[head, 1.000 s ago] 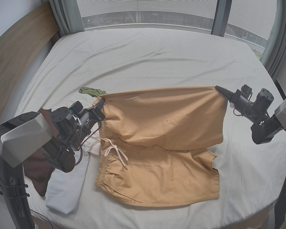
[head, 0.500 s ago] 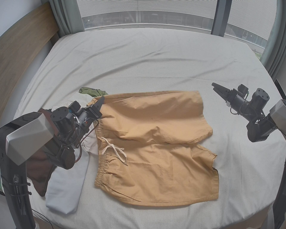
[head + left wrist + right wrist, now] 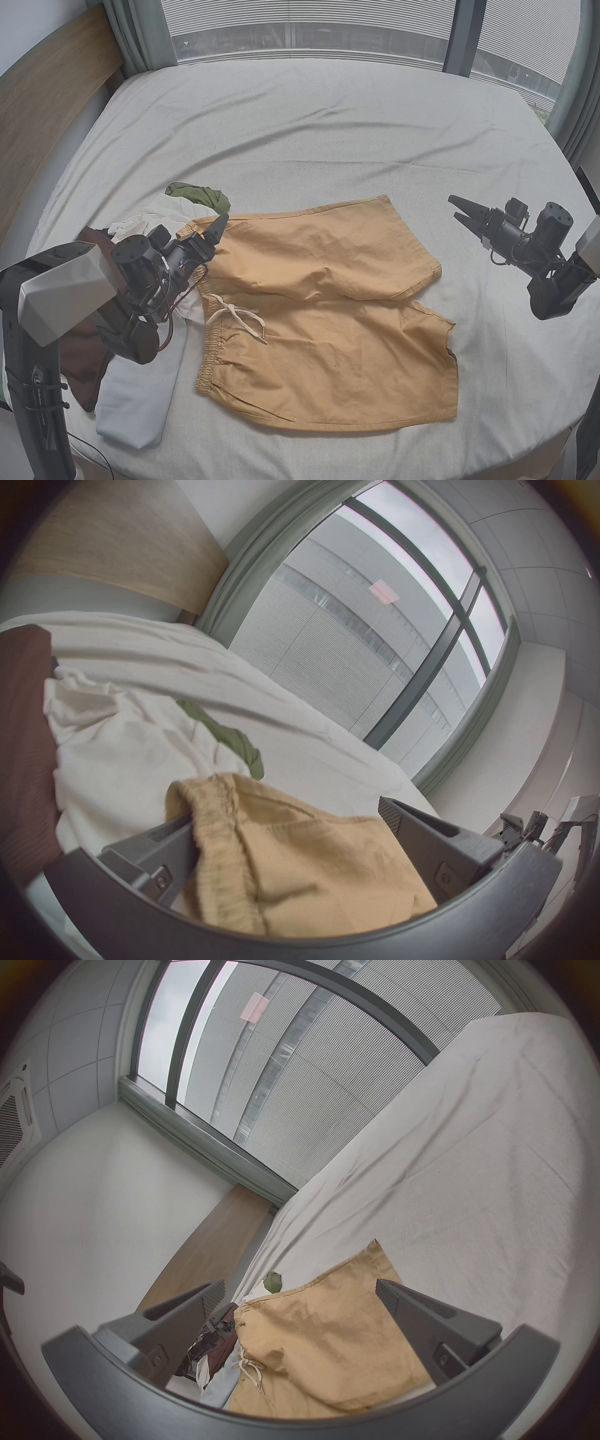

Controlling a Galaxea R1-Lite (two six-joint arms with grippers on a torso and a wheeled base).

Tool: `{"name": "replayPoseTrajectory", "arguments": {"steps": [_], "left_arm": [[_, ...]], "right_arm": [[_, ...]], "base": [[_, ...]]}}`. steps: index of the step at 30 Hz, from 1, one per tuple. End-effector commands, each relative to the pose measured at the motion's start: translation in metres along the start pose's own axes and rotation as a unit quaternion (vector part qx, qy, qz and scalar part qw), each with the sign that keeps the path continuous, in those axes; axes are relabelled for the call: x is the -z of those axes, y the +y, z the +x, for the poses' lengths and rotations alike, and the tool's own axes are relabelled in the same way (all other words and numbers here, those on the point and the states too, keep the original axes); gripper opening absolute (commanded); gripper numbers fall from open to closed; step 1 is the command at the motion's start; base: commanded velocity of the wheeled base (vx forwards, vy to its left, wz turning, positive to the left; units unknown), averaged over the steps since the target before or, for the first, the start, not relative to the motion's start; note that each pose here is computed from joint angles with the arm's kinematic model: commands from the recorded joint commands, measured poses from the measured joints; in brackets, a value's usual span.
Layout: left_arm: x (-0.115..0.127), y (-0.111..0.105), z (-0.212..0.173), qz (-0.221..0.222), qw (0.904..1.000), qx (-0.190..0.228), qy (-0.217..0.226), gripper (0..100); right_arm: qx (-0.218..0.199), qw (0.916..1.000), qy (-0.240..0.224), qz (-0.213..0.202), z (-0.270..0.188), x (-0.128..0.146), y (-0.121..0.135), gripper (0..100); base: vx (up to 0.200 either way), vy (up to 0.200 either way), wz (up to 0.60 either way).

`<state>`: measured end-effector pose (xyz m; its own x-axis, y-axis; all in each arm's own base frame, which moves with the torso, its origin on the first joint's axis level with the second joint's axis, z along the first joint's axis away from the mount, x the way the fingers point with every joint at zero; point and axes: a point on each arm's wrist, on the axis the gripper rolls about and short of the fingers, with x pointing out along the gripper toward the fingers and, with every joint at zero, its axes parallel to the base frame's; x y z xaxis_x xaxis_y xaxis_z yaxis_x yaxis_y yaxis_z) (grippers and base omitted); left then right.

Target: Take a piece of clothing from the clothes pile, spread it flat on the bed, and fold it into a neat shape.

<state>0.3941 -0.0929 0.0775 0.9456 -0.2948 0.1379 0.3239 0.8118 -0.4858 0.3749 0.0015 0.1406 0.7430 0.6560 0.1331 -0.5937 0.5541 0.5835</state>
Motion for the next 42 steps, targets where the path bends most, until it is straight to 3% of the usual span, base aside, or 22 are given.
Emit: {"name": "replayPoseTrajectory", "arguments": {"steps": [1, 10, 14, 20, 25, 33, 42], "left_arm": [[-0.013, -0.014, -0.031, -0.001, 0.9996, -0.002, 0.028, 100], [-0.041, -0.024, -0.096, -0.011, 0.9947, 0.049, 0.090, 100], [-0.035, -0.024, -0.114, -0.018, 0.9894, 0.064, 0.129, 100], [-0.032, -0.020, -0.121, -0.018, 0.9884, 0.055, 0.140, 100], [-0.022, -0.023, -0.131, -0.021, 0.9845, 0.053, 0.166, 100], [-0.004, -0.029, -0.145, 0.017, 0.9743, 0.072, 0.213, 100], [0.002, -0.030, -0.146, 0.021, 0.9711, 0.075, 0.226, 100]], "right_arm": [[0.005, 0.9998, 0.007, -0.015, -0.025, 0.003, 0.029, 100], [0.046, 0.9980, 0.044, 0.004, -0.051, 0.031, 0.028, 100], [0.054, 0.9971, 0.053, 0.001, -0.054, 0.037, 0.025, 100], [0.072, 0.9952, 0.064, 0.014, -0.062, 0.042, 0.022, 100], [0.083, 0.9941, 0.069, -0.010, -0.068, 0.045, 0.017, 100], [0.102, 0.9904, 0.091, -0.022, -0.078, 0.057, 0.009, 100], [0.127, 0.9815, 0.142, 0.013, -0.083, 0.081, -0.001, 100]], "base": [[0.000, 0.000, 0.00], [0.000, 0.000, 0.00], [0.000, 0.000, 0.00], [0.000, 0.000, 0.00], [0.000, 0.000, 0.00], [0.000, 0.000, 0.00], [0.000, 0.000, 0.00]]}}
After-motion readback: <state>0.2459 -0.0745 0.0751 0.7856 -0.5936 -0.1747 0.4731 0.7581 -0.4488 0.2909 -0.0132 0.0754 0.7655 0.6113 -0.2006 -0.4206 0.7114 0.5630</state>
